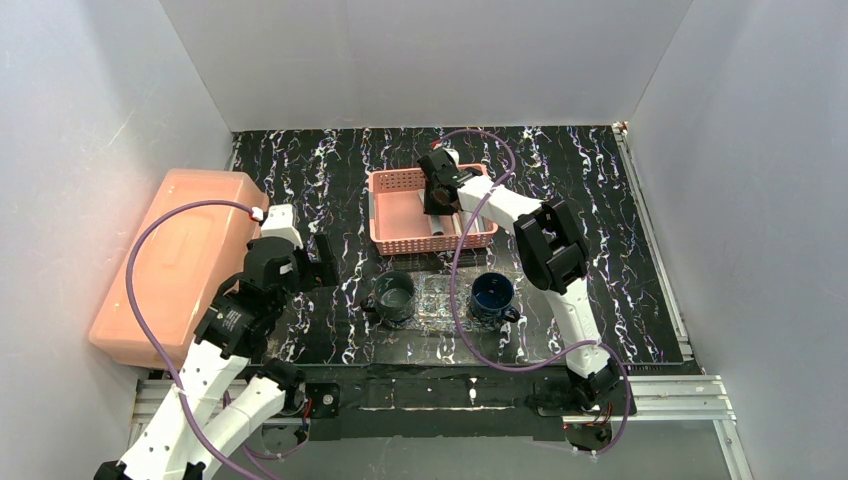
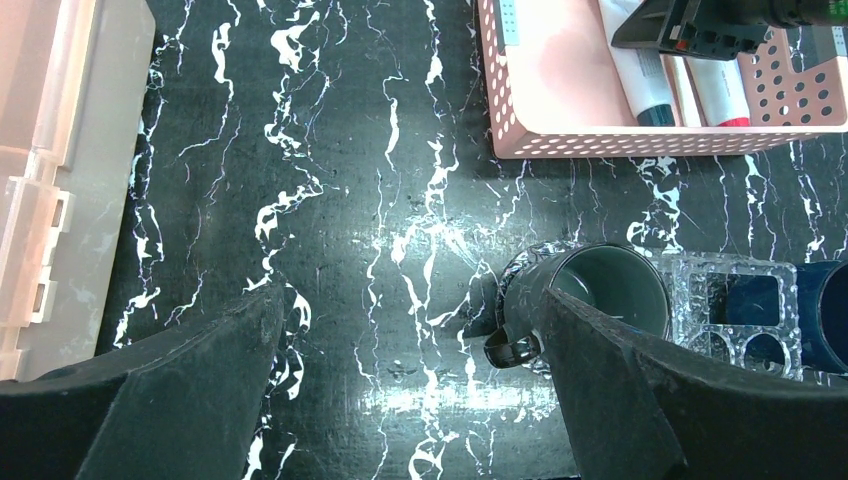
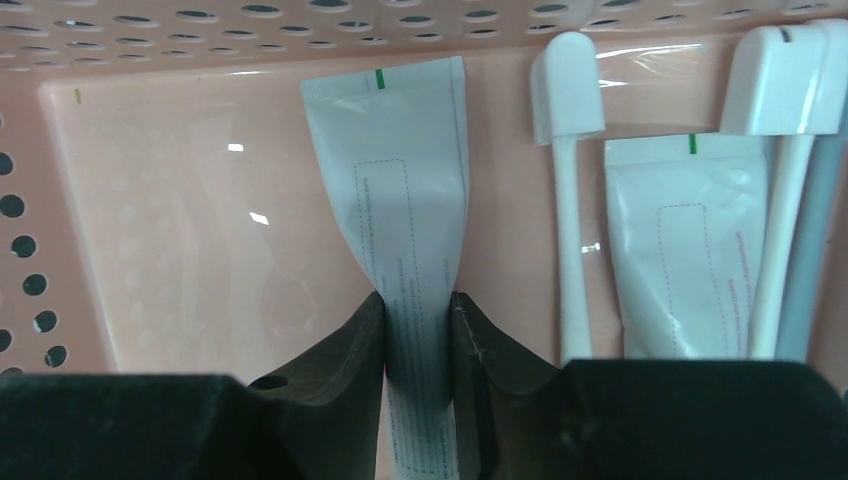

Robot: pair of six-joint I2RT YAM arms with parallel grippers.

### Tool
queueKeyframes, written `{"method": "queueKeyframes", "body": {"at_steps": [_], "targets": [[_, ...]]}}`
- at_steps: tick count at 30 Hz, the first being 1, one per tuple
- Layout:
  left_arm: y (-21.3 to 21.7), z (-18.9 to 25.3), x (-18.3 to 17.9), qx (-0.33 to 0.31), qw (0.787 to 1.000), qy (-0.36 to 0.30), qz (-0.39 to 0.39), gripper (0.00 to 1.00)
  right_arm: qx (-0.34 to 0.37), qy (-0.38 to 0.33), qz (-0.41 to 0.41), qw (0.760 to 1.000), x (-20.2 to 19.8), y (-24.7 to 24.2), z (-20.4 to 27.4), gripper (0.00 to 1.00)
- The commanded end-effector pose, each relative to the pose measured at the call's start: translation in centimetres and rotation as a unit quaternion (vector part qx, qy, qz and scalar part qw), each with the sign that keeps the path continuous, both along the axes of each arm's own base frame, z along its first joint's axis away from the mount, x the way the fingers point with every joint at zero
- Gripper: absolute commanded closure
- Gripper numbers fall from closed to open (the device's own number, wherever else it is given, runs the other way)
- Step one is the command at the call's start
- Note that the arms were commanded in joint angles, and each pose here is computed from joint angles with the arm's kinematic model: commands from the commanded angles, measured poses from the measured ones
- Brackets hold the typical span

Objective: Prepare toiletry sets of a toothbrush and toothpaste on the tray

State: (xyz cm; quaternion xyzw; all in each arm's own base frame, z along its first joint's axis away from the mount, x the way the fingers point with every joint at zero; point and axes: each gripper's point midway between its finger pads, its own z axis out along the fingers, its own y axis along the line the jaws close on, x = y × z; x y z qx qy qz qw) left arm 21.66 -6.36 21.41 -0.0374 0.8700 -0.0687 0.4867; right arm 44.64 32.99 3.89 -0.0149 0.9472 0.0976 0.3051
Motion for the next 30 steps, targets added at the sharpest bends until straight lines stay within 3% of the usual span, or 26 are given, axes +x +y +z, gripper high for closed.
{"method": "queueKeyframes", "body": {"at_steps": [1, 19, 30], "targets": [[0.1, -0.4, 0.2, 0.011, 1.0, 0.006, 0.0, 0.01, 0.052, -0.024, 0.032, 0.998, 0.8, 2.2, 2.9, 0.74], [-1.5, -1.3, 0.5, 0.004, 0.999, 0.027, -0.034, 0.01, 0.194, -0.17, 0.113, 0.96, -0.9, 4.2, 15.9, 0.74], [-6.7, -0.8, -0.3, -0.084, 0.985, 0.052, -0.142, 0.01, 0.289, -0.239, 0.134, 0.917, -5.5, 2.7, 23.0, 0.72]]}}
